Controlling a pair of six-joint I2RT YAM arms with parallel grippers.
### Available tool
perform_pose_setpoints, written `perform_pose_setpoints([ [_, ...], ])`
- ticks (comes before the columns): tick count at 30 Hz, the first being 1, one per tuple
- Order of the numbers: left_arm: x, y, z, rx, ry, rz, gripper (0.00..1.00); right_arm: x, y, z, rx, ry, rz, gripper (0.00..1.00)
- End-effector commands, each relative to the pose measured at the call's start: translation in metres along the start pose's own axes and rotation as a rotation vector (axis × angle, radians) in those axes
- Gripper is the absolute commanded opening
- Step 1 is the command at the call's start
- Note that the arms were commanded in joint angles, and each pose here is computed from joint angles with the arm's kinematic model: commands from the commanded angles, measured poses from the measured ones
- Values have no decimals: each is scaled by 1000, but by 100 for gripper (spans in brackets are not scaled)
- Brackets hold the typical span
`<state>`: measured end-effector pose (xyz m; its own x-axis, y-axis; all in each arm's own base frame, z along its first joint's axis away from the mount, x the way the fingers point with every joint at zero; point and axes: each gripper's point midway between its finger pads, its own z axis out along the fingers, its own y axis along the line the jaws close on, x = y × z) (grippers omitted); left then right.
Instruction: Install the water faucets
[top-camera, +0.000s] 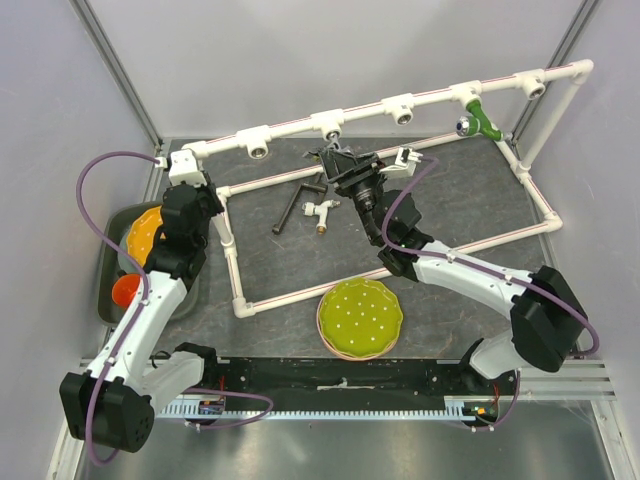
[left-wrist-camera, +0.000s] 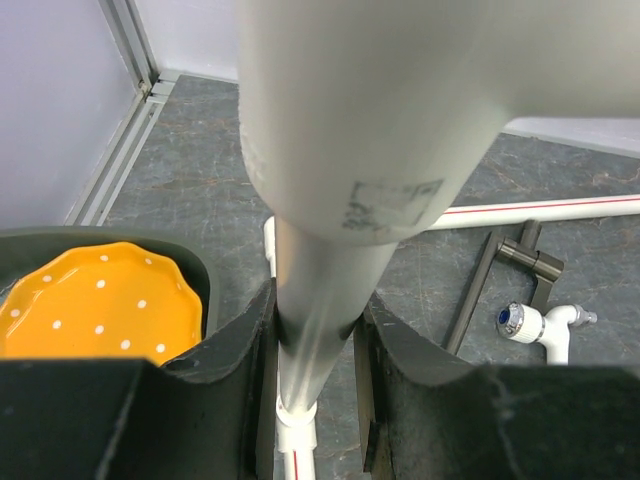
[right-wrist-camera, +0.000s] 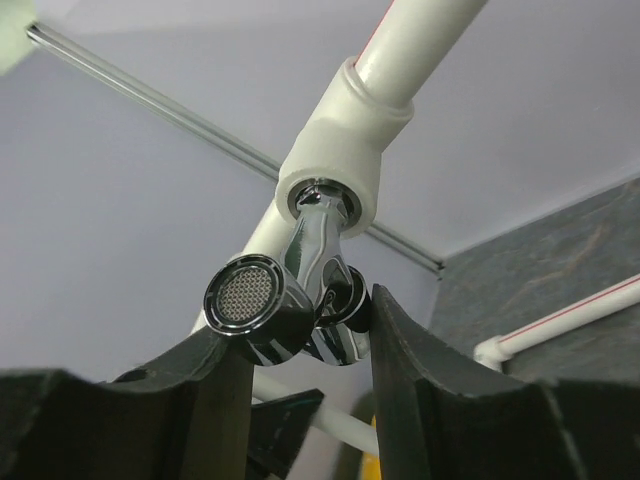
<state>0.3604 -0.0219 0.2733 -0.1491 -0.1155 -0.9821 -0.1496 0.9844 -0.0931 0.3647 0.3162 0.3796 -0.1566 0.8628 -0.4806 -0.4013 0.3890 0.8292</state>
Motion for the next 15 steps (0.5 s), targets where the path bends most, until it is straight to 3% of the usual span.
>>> perform_pose_setpoints([
  [1, -23, -20, -4, 75, -50, -141, 2, -99, 115, -21, -488, -147, 851, 22],
  [5, -24, -20, -5, 76, -52, -142, 2, -108, 124, -26, -553, -165, 894, 34],
  [8, -25, -20, -5, 75, -54, -143, 2, -102, 120, -27, -525, -149, 846, 60],
  [15, -25, -20, -5, 75, -56, -143, 2, -92, 101, -42, -450, -141, 667, 98],
])
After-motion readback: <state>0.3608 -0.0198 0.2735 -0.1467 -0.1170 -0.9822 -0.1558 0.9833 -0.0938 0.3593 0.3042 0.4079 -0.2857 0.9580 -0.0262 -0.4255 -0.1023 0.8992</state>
